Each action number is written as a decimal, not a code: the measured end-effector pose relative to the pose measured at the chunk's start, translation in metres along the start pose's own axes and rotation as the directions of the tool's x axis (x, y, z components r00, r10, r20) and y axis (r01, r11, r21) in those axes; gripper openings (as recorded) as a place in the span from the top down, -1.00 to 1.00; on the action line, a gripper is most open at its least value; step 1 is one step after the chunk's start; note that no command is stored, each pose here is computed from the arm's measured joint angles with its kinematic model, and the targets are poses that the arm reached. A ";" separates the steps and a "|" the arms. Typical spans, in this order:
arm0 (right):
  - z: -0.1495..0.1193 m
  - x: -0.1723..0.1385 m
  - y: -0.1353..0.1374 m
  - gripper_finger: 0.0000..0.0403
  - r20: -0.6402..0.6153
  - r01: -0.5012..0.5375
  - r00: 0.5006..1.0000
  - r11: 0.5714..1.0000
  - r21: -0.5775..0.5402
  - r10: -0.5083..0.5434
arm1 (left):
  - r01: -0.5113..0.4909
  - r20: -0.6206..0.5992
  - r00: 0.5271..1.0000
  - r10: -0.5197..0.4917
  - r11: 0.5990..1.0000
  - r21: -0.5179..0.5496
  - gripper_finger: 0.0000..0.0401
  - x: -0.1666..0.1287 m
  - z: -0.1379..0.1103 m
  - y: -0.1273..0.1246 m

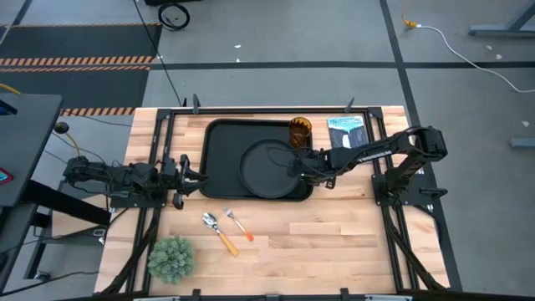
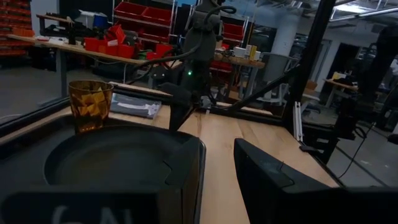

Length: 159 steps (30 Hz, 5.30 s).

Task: Pick and place plate/cup/fork/spoon on tray
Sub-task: Put the black plate on the black tray below the brown cup, then put the orange fork on the black tray on the left side of the black plate

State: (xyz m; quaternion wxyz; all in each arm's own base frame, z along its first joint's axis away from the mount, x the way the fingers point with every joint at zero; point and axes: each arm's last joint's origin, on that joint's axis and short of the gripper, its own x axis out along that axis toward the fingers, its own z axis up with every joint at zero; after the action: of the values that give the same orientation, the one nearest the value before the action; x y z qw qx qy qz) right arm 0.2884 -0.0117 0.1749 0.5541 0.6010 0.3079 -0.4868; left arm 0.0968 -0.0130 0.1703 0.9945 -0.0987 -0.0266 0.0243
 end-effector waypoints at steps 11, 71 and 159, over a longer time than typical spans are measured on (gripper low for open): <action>0.003 -0.031 0.001 0.55 0.099 -0.098 0.987 0.966 -0.238 0.125 | -0.001 0.013 1.000 0.001 1.000 0.026 0.45 0.000 0.001 0.000; -0.044 -0.042 0.071 0.55 -0.029 0.163 0.679 -0.189 -0.968 0.734 | -0.101 0.127 0.984 0.128 0.974 -0.202 0.45 0.000 0.011 0.002; -0.203 0.074 0.164 0.14 0.034 -0.023 0.915 0.137 -0.990 0.403 | 0.024 -0.020 0.999 -0.025 0.998 -0.062 0.45 0.001 -0.001 -0.001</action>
State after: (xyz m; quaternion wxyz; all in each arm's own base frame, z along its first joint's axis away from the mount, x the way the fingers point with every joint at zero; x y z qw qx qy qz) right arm 0.5118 0.1396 0.1486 0.9105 0.0615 0.3711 -0.1717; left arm 0.0977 -0.0141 0.1690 0.9914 -0.1294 -0.0181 0.0104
